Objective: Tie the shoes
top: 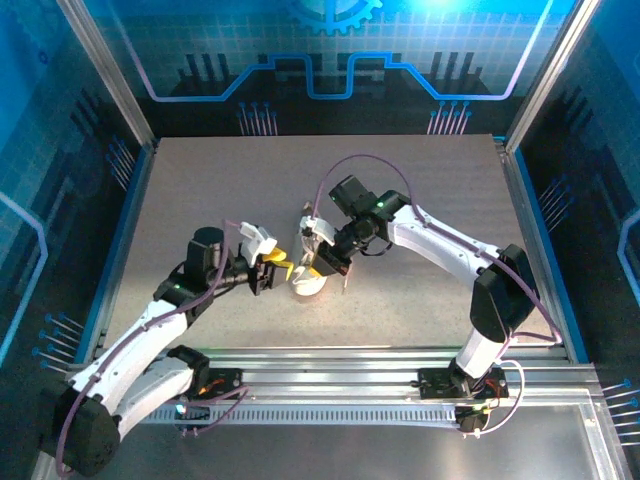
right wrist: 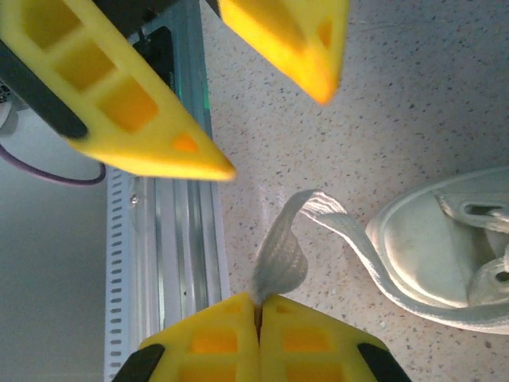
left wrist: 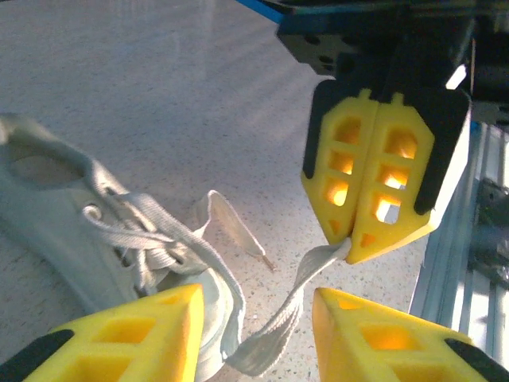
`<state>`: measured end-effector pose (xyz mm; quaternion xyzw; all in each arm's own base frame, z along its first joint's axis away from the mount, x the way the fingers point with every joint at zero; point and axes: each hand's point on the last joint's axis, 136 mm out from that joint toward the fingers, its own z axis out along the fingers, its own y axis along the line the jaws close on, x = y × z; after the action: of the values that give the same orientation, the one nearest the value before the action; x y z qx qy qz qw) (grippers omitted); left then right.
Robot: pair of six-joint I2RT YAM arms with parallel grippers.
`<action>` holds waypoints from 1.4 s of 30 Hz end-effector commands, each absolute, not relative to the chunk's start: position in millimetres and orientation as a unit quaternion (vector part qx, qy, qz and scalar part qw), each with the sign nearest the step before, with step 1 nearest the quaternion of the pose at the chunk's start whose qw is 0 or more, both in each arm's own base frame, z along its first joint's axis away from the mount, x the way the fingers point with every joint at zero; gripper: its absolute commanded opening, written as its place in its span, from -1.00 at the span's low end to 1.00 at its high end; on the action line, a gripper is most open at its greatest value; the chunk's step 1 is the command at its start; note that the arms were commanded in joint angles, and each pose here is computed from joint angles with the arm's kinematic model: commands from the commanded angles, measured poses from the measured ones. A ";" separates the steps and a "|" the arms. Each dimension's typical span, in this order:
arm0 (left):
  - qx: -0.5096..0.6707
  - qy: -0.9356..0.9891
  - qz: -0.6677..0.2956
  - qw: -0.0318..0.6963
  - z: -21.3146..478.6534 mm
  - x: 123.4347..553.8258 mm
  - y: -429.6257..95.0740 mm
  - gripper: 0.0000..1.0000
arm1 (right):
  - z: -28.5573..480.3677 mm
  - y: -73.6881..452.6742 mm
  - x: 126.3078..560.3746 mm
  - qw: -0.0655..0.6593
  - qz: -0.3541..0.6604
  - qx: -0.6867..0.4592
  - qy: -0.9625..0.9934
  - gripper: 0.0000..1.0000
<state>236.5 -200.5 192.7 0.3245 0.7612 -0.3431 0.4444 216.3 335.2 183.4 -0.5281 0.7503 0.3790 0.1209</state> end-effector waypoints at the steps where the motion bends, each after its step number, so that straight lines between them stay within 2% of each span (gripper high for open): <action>1: 0.392 0.711 -0.349 0.469 196.7 227.3 -218.2 -0.21 | 191.9 333.1 210.3 0.106 0.396 -0.529 0.743 -1.00; 14: 0.434 0.700 -0.349 0.447 181.6 220.0 -235.7 -0.34 | 192.6 333.5 209.3 0.099 0.410 -0.522 0.742 -1.00; 19: 0.442 0.698 -0.352 0.440 181.0 217.1 -240.3 -0.53 | 192.1 335.2 210.4 0.100 0.413 -0.518 0.742 -1.00; 21: 0.443 0.704 -0.349 0.431 177.8 214.6 -241.3 -0.75 | 192.6 336.4 212.7 0.103 0.416 -0.514 0.743 -1.00; 23: 0.433 0.712 -0.350 0.427 177.9 214.3 -241.0 -1.00 | 192.8 338.3 215.2 0.109 0.418 -0.509 0.744 -0.88; 26: 0.391 0.740 -0.346 0.424 175.8 220.5 -235.8 -1.00 | 192.2 341.4 224.9 0.128 0.413 -0.496 0.753 -0.35; 27: 0.368 0.756 -0.338 0.422 173.4 224.8 -231.4 -1.00 | 190.7 340.9 231.0 0.137 0.405 -0.488 0.761 -0.20; 28: 0.345 0.771 -0.331 0.421 171.6 229.2 -227.0 -1.00 | 188.6 340.5 236.4 0.143 0.395 -0.480 0.770 -0.15; 34: 0.225 0.840 -0.287 0.402 156.1 248.4 -201.3 -1.00 | 171.2 332.9 276.1 0.182 0.334 -0.407 0.830 -0.08; 42: 0.160 0.882 -0.264 0.357 125.3 268.8 -187.8 -1.00 | 137.3 333.5 309.1 0.191 0.276 -0.353 0.873 -0.19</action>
<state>257.1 -192.9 122.0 0.1981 0.8707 -0.2693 0.3608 288.9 333.7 153.9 -0.3869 0.8495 0.3078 0.1842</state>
